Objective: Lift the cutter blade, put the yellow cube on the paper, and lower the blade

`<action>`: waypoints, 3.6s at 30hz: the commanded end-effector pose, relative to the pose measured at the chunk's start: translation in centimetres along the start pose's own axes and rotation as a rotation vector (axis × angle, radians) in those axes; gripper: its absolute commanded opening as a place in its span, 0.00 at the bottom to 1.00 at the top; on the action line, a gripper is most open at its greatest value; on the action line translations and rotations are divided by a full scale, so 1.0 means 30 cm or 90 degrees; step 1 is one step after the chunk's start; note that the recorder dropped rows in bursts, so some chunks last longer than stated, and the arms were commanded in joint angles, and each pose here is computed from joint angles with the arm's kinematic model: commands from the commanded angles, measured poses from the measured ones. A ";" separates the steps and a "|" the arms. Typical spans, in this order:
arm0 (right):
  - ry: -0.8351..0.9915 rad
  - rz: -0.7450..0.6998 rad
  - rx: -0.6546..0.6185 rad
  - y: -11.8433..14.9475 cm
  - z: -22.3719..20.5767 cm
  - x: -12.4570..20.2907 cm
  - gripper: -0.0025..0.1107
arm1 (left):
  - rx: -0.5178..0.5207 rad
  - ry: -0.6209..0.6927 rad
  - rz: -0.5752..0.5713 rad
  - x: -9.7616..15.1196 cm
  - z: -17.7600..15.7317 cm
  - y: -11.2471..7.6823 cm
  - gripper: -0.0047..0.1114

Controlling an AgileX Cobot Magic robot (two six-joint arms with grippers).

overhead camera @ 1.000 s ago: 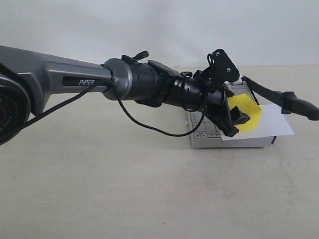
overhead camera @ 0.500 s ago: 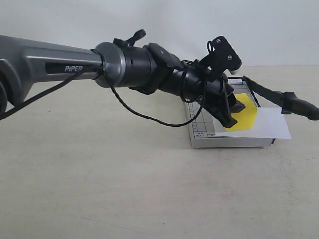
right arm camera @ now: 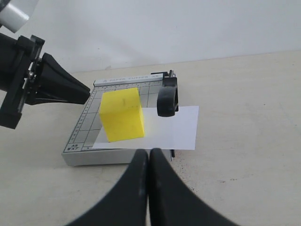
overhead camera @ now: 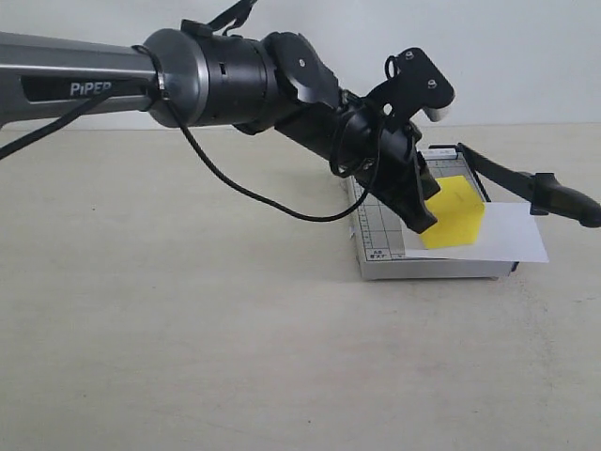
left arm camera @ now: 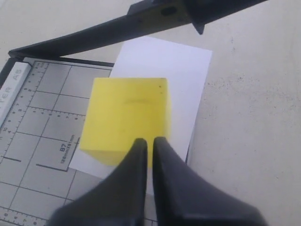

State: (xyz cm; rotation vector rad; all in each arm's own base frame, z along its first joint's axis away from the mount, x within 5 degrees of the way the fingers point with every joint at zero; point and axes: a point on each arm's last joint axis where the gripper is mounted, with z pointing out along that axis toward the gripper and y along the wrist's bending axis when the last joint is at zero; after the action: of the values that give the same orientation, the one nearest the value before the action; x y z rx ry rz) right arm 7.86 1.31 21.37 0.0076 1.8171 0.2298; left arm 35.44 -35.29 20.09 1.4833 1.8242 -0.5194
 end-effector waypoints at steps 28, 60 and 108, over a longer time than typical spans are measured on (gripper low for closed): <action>-0.004 -0.005 0.001 -0.001 0.000 0.002 0.02 | 0.141 0.077 -0.117 -0.082 -0.306 -0.087 0.08; -0.002 -0.005 0.001 -0.001 0.000 0.003 0.02 | -0.119 -0.259 -0.159 -0.068 -0.493 -0.427 0.08; -0.002 -0.005 0.001 -0.001 0.000 0.003 0.02 | -0.151 -0.467 -0.095 0.663 -0.958 -0.745 0.08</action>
State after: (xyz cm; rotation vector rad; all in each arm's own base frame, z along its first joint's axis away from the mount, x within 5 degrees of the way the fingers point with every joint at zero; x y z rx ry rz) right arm 7.86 1.31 21.37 0.0076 1.8171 0.2298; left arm 4.79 -8.45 22.03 0.8316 1.3052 -0.7894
